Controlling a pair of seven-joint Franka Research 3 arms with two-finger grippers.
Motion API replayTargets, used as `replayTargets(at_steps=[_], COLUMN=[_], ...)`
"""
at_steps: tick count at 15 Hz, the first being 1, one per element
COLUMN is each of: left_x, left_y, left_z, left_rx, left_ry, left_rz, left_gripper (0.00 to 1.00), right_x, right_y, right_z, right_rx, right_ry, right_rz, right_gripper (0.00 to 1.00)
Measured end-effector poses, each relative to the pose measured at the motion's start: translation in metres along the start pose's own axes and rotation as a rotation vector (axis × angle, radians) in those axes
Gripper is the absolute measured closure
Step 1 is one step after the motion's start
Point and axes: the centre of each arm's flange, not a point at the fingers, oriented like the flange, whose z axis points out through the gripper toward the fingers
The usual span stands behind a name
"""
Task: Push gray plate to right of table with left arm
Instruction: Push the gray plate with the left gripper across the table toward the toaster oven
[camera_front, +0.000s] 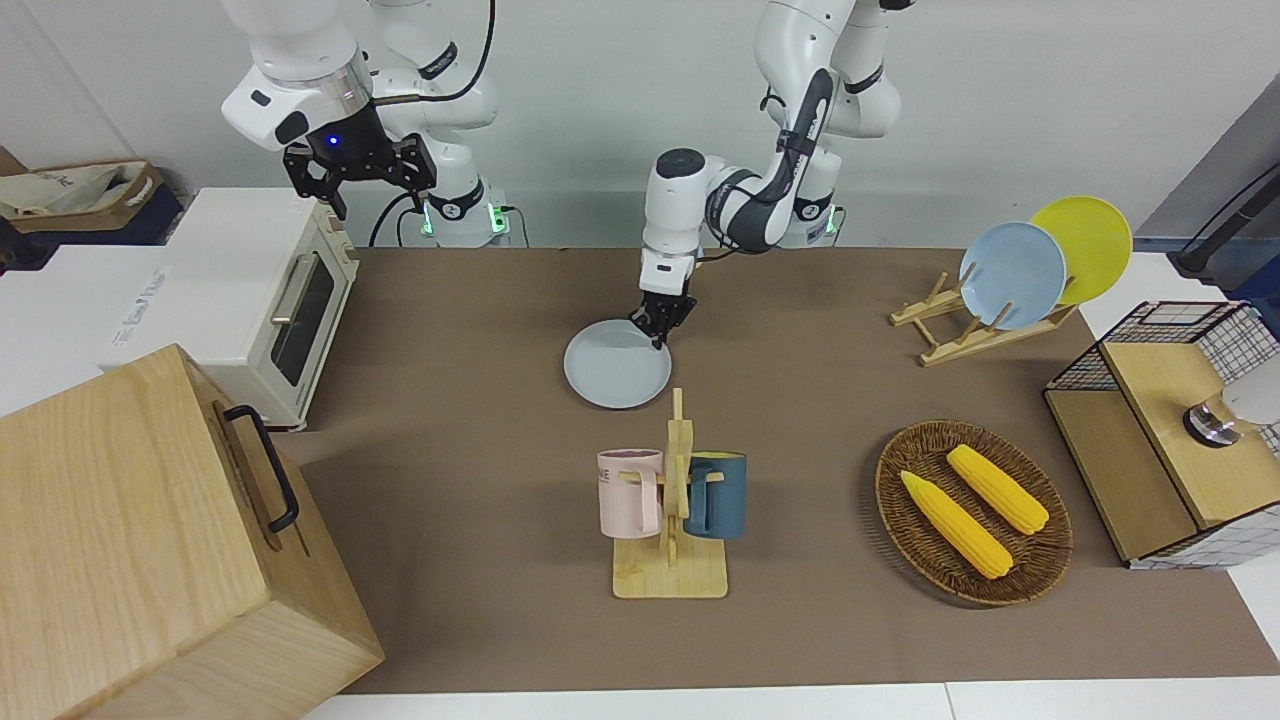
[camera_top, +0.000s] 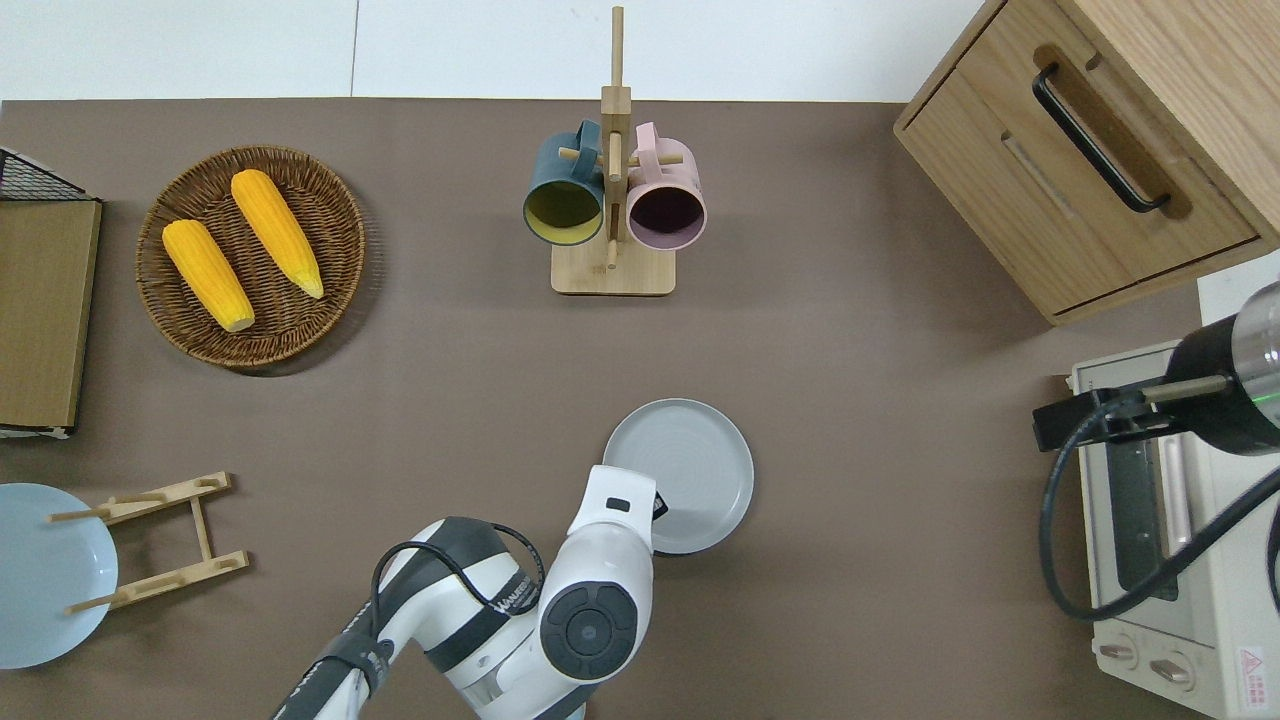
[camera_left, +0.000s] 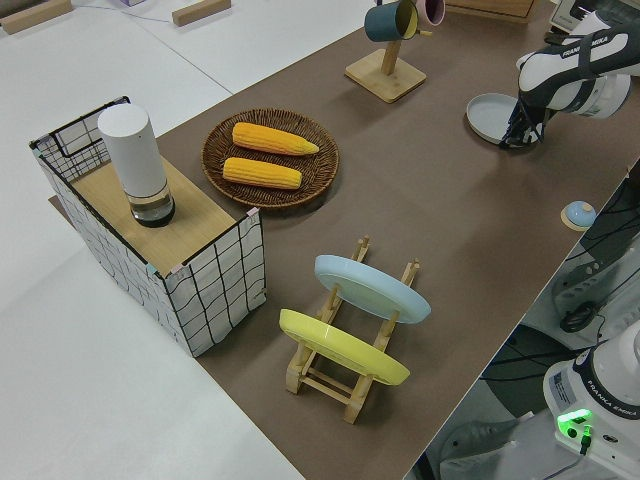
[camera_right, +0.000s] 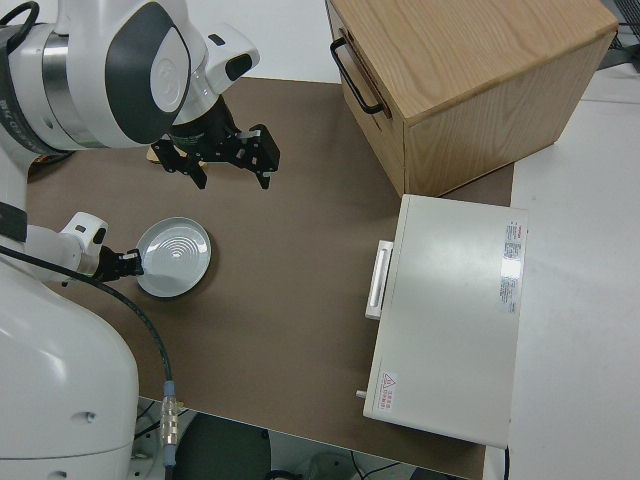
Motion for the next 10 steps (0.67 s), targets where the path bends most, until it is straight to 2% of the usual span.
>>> replayTargets(at_steps=[5, 10], left_x=[-0.008, -0.008], left_y=[0.027, 0.030], left_z=[0.000, 0.001], left_rx=[0.035, 0.035], left_ry=[-0.018, -0.021], left_rz=[-0.008, -0.008], left_gripper=[0.98, 0.97], right_x=[0.000, 0.000], right_y=[0.000, 0.000], right_z=[0.000, 0.000], right_rx=[0.000, 0.000], right_ry=[0.000, 0.000], right_rz=[0.000, 0.000], right_gripper=[0.01, 0.01])
